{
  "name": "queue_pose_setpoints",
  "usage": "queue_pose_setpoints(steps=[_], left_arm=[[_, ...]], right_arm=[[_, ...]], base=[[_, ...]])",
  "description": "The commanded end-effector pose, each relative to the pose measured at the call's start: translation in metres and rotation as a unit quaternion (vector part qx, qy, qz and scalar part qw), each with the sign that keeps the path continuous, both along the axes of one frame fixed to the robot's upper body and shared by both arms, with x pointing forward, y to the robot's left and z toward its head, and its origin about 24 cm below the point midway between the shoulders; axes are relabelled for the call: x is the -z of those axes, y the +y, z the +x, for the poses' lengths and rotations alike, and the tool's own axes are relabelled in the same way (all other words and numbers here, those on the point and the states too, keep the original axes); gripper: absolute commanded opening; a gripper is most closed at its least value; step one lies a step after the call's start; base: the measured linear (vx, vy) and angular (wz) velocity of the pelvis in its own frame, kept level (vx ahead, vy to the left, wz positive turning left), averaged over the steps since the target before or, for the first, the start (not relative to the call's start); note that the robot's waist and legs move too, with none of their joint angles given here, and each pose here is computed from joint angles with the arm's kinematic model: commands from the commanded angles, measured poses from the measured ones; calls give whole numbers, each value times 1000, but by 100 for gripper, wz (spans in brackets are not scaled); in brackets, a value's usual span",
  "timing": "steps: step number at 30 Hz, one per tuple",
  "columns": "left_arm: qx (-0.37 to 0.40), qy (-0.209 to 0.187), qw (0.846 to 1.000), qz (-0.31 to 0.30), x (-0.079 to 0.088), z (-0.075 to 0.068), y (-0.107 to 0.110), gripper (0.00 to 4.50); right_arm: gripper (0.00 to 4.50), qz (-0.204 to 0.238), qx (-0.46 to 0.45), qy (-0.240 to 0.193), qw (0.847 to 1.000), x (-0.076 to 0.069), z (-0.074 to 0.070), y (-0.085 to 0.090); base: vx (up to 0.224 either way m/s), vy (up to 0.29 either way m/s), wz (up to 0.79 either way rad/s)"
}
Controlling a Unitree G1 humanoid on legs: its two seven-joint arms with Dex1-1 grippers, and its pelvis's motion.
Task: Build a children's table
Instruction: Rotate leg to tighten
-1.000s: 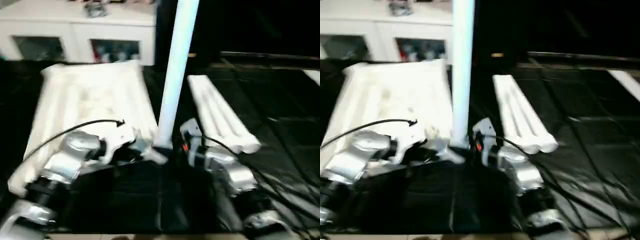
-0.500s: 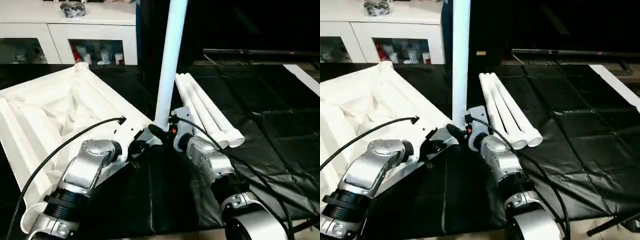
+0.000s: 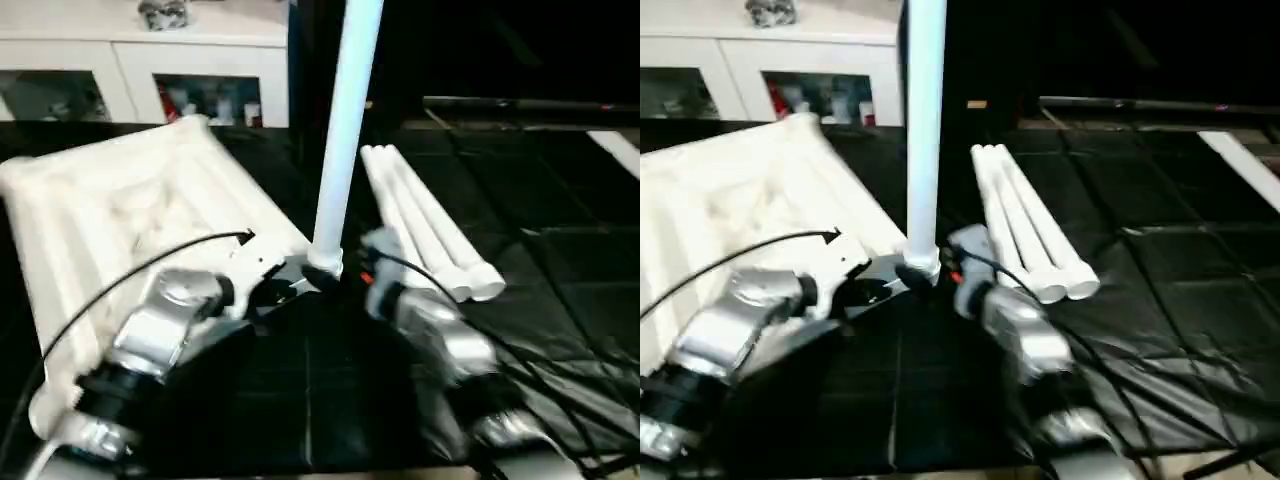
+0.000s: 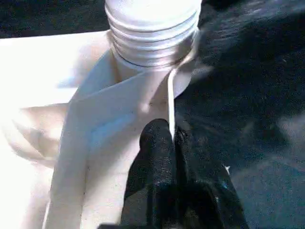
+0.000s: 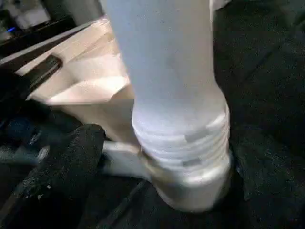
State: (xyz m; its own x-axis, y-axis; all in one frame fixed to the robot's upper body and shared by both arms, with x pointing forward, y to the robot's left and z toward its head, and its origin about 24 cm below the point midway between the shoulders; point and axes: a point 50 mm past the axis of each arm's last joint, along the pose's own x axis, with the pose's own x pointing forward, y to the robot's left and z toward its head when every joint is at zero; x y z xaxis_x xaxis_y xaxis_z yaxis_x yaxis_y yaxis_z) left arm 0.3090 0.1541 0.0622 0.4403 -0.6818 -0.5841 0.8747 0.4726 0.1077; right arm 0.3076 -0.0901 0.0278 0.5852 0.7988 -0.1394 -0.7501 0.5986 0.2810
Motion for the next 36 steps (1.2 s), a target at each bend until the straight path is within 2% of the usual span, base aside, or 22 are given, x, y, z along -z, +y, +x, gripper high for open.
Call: queue_pose_setpoints(steps=[1,4,5,12,13,15,18,22,27,28,32,33,36], left_arm=[[43,-4,999,6,-4,1,-3,0],[88,15,996,17,-3,-4,2,0],[139,30,990,26,-2,-10,7,0],[199,52,978,26,0,-18,11,0],[222,60,973,26,1,-21,11,0],[232,60,971,28,1,-22,11,0],[269,64,961,24,1,-26,6,0],[296,70,952,28,1,-30,2,0],[308,69,948,34,1,-31,1,0],[313,68,947,36,1,-31,0,0],[317,68,945,39,1,-31,0,0],[318,69,945,40,2,-32,0,0],[319,69,944,41,1,-32,1,0]], right_arm=[[445,-1,-31,-21,999,-9,-2,-1],[445,-30,-66,-46,996,-16,-6,-13],[445,-59,-99,-62,991,-22,-9,-22],[445,-87,-151,-73,982,-32,-14,-35],[445,-92,-192,-74,974,-34,-20,-37],[445,-93,-212,-75,970,-35,-23,-37],[445,-96,-281,-67,953,-35,-32,-33],[445,-112,-312,-62,941,-31,-32,-27],[445,-114,-319,-55,939,-29,-29,-25],[419,-106,-320,-45,940,-28,-27,-23],[407,-97,-325,-34,940,-26,-27,-20],[378,-94,-328,-31,940,-25,-28,-20],[363,-91,-328,-29,940,-25,-28,-19]], base=[[0,0,0],[0,0,0],[0,0,0],[0,0,0],[0,0,0],[0,0,0],[0,0,0],[0,0,0],[0,0,0],[0,0,0],[0,0,0],[0,0,0],[0,0,0]])
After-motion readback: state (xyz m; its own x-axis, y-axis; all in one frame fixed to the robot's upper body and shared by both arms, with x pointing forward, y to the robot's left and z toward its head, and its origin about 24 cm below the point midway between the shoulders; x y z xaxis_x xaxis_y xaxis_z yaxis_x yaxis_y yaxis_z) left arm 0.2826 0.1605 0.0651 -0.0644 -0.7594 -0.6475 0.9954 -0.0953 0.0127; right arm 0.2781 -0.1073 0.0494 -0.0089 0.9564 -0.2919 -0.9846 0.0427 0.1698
